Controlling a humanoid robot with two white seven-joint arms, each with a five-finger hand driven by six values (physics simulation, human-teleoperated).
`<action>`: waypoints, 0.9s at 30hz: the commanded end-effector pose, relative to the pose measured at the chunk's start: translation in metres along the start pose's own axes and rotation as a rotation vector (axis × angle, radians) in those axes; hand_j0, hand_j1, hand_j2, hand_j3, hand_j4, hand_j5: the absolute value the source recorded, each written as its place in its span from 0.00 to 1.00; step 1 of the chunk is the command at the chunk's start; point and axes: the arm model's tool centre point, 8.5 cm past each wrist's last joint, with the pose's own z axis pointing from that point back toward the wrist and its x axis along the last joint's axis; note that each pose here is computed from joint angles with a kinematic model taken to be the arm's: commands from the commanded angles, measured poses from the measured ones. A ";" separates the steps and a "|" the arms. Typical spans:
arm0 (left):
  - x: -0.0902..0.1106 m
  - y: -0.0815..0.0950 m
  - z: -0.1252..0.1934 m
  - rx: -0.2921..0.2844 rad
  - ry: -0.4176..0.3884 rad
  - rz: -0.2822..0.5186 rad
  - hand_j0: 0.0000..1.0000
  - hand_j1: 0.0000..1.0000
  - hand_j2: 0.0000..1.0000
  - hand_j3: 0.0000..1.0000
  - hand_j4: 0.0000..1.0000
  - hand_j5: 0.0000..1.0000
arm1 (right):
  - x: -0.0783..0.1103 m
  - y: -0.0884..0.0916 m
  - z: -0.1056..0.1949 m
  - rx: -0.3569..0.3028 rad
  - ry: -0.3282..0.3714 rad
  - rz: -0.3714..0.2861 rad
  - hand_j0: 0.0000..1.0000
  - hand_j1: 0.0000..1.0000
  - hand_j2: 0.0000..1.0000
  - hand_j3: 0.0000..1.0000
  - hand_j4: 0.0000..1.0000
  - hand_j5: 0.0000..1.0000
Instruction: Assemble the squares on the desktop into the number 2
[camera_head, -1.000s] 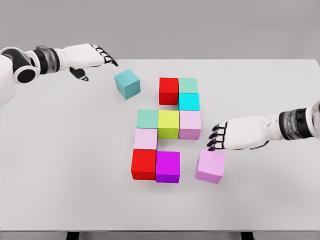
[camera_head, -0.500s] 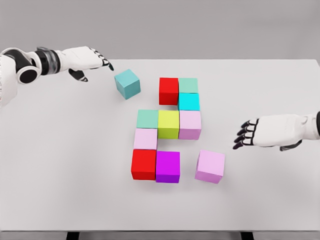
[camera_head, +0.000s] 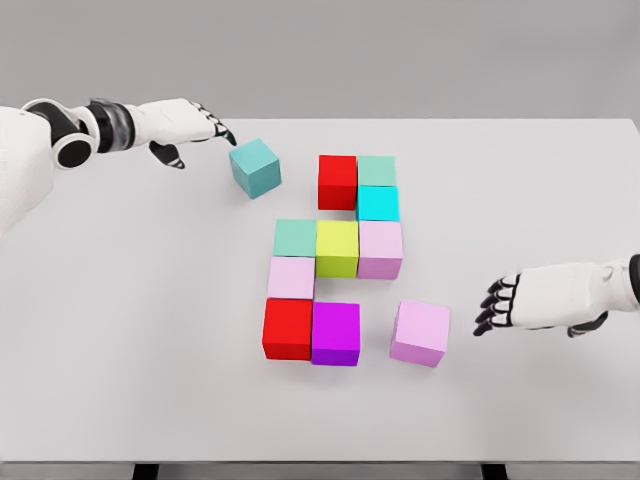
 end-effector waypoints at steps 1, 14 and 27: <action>0.001 0.001 -0.002 0.004 -0.001 0.002 0.87 0.87 0.87 0.87 0.87 0.87 | 0.003 0.005 -0.003 0.008 -0.014 -0.014 0.99 0.99 0.99 0.99 0.99 0.99; 0.012 0.007 -0.013 0.006 -0.022 -0.003 0.87 0.87 0.87 0.87 0.87 0.87 | 0.008 -0.016 -0.015 -0.061 -0.076 -0.031 0.99 0.99 0.99 0.99 0.99 0.99; 0.029 0.015 -0.027 -0.001 -0.053 -0.028 0.87 0.87 0.87 0.87 0.87 0.87 | 0.010 -0.022 -0.026 -0.051 -0.093 -0.002 0.99 0.99 0.99 0.99 0.99 0.99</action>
